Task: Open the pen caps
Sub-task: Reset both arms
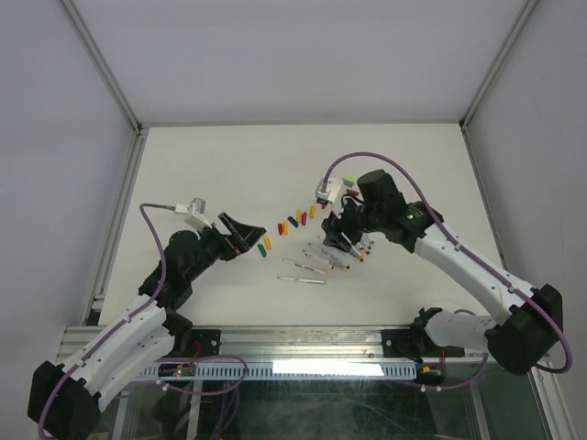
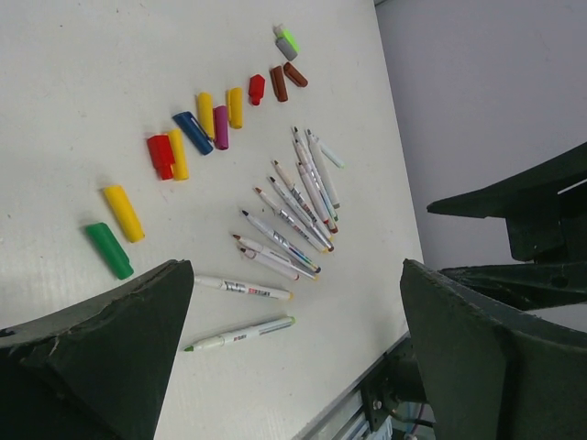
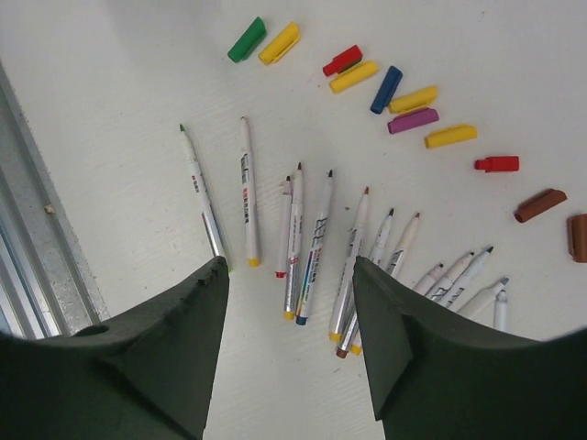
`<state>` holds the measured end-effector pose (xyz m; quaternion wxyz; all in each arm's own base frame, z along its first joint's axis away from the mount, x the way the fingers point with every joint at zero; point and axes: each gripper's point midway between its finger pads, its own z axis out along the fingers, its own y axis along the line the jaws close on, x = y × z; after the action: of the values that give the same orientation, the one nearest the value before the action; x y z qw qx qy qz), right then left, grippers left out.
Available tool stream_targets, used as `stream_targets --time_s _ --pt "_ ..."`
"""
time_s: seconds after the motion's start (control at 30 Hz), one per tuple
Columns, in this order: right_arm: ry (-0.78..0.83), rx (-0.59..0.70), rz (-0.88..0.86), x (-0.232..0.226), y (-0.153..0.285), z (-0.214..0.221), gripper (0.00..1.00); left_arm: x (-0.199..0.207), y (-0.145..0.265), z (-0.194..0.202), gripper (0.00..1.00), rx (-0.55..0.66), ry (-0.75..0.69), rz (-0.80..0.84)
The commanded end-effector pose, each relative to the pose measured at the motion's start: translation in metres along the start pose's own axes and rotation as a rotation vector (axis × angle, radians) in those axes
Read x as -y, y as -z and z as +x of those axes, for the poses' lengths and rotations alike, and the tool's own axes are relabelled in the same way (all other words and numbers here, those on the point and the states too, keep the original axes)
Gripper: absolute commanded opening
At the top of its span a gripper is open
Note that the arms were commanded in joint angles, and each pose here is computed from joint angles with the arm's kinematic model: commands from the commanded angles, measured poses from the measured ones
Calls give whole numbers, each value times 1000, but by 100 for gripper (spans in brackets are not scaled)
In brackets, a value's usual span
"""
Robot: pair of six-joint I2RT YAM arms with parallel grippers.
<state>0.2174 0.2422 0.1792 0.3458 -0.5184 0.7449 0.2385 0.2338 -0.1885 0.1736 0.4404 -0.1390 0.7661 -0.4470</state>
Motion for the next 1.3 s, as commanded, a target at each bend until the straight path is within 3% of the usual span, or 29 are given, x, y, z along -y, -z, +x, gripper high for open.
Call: stream_targets --time_s 0.0,0.37,0.7,0.83,1.07,1.27 --pt "14 121 38 10 20 -22 59 25 1 -15 99 42 -50 90" --pt "-10 191 152 36 51 -27 63 38 3 -23 99 55 -76 125" --pt "-47 241 270 63 81 -33 80 55 4 -33 99 55 -155 154" --pt "-47 243 369 81 91 -31 98 65 5 -44 99 66 -216 146" --pt "-90 216 502 108 111 -34 98 87 7 -65 99 83 -294 139" --pt "-127 283 555 115 137 -59 98 95 3 -74 99 64 -369 113"
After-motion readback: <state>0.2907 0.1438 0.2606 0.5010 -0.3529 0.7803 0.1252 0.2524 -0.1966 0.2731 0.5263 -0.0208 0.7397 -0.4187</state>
